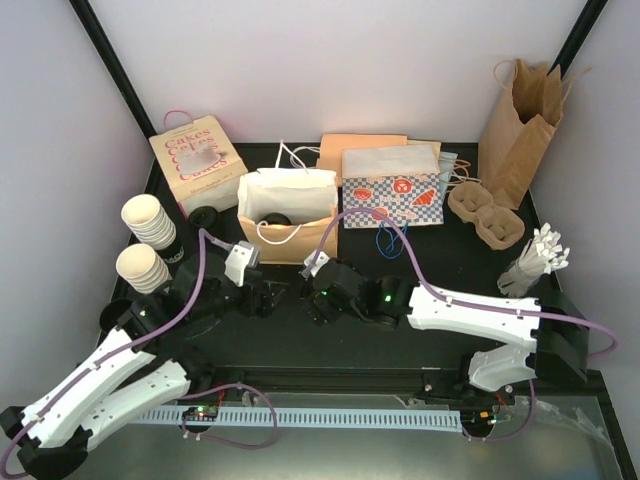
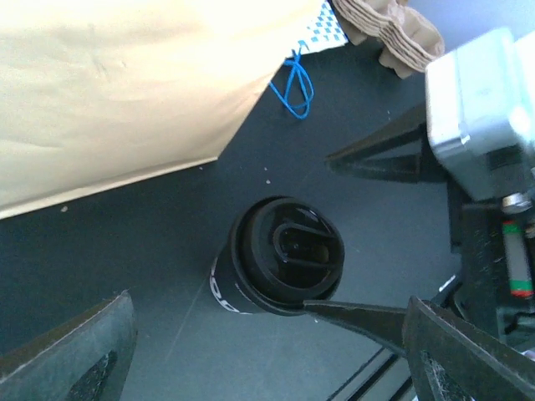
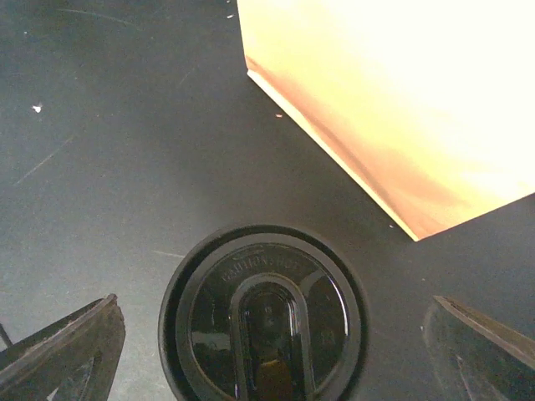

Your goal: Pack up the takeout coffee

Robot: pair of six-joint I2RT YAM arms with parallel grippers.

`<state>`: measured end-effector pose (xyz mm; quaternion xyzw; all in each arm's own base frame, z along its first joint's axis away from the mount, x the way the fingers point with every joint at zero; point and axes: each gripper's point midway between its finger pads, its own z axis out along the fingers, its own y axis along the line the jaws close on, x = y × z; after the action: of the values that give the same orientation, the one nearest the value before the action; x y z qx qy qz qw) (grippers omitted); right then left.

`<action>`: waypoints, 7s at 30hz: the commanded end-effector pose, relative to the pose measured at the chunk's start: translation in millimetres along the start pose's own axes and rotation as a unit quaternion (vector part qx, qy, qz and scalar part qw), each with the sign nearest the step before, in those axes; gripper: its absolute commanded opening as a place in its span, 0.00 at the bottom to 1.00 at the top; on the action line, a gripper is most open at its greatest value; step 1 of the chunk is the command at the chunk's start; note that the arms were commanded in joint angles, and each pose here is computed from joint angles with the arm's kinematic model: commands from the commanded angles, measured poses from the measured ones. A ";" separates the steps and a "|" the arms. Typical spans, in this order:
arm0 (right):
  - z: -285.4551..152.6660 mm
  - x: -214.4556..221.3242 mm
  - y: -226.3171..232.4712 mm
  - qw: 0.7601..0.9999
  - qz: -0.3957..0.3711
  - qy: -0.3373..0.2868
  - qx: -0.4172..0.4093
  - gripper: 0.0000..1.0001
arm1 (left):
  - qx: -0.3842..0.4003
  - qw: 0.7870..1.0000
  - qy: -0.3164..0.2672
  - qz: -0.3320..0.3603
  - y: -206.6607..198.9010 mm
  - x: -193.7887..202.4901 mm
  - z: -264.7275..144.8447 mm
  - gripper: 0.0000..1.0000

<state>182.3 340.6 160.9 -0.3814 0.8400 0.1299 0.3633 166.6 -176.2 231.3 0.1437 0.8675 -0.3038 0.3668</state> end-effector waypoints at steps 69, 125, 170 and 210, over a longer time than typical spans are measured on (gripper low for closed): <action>27.7 82.7 -41.0 0.889 0.367 0.116 -0.249 0.48 | -0.071 0.945 0.250 0.197 -19.7 63.5 134.8 0.84; -31.6 38.7 -88.5 0.976 0.197 0.065 -0.058 0.64 | -0.054 0.977 0.134 0.155 -55.8 -28.8 18.7 0.99; 25.6 17.9 6.8 0.981 0.045 0.190 0.014 0.83 | -0.240 0.967 -0.075 0.042 40.9 -97.7 -106.6 0.99; -194.1 -142.6 -73.1 0.994 0.058 -0.081 0.035 0.65 | -0.140 0.988 -0.060 -0.036 60.6 -150.7 -44.2 0.99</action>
<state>180.3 289.6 380.7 -0.3196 0.8377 0.1923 0.3989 257.9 -93.1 315.4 0.0216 0.9008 -0.1683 0.3996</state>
